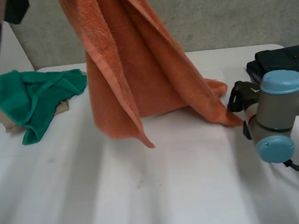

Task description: Fold the laundry.

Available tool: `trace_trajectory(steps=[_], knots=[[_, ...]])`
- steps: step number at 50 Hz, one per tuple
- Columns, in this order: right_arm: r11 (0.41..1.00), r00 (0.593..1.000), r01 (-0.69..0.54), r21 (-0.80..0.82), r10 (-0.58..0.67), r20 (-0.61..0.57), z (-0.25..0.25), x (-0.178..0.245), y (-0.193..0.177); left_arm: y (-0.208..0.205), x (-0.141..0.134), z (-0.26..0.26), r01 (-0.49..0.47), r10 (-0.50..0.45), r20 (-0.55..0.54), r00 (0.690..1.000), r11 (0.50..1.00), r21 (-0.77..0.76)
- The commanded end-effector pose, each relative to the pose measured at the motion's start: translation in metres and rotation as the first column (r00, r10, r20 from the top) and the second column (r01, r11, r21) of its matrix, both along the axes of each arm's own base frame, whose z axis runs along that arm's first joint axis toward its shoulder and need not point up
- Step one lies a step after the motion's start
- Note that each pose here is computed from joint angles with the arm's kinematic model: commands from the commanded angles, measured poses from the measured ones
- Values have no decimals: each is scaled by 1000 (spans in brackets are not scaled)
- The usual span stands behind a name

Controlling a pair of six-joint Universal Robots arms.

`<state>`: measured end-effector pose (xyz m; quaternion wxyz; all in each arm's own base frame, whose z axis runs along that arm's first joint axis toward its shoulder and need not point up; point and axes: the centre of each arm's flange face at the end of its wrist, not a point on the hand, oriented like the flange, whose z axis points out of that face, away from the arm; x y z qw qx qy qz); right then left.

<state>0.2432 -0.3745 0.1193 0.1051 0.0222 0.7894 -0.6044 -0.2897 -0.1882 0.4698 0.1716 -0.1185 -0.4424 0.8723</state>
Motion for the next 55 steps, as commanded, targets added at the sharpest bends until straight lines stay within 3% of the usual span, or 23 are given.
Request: trace_trajectory(steps=[1, 7, 11, 14, 18, 24, 30, 40, 46, 55], knots=[[997, 993, -74, -5, 73, -90, 8, -12, -6, -6, 7, -2, -30, 30, 8, 1000, 999, 14], [991, 987, -113, -70, 103, -125, 52, -21, -5, -25, 15, -24, -82, 77, 63, 995, 993, 82], [962, 934, -241, -128, 194, -299, 100, -20, 13, -36, 19, -41, -112, 99, 100, 990, 986, 127], [951, 900, -290, -107, 234, -368, 107, -20, 24, -43, 22, -56, -131, 110, 129, 986, 978, 165], [949, 866, -309, 61, 307, -394, 91, -23, 45, -50, 23, -70, -147, 117, 154, 981, 969, 197], [884, 819, -377, 275, 457, -347, 46, -19, 91, -59, 23, -81, -162, 125, 172, 977, 962, 221], [856, 770, -471, 215, 517, -373, 26, -2, 108, -60, 23, -81, -154, 119, 158, 980, 961, 230], [834, 679, -528, 163, 530, -508, 7, 11, 95, -63, 26, -94, -156, 117, 158, 980, 951, 267], [831, 665, -530, 168, 531, -525, -5, 14, 85, -64, 27, -99, -161, 118, 165, 979, 948, 276], [847, 675, -514, 138, 498, -544, -10, 16, 71, -65, 26, -100, -160, 116, 166, 979, 948, 277]])
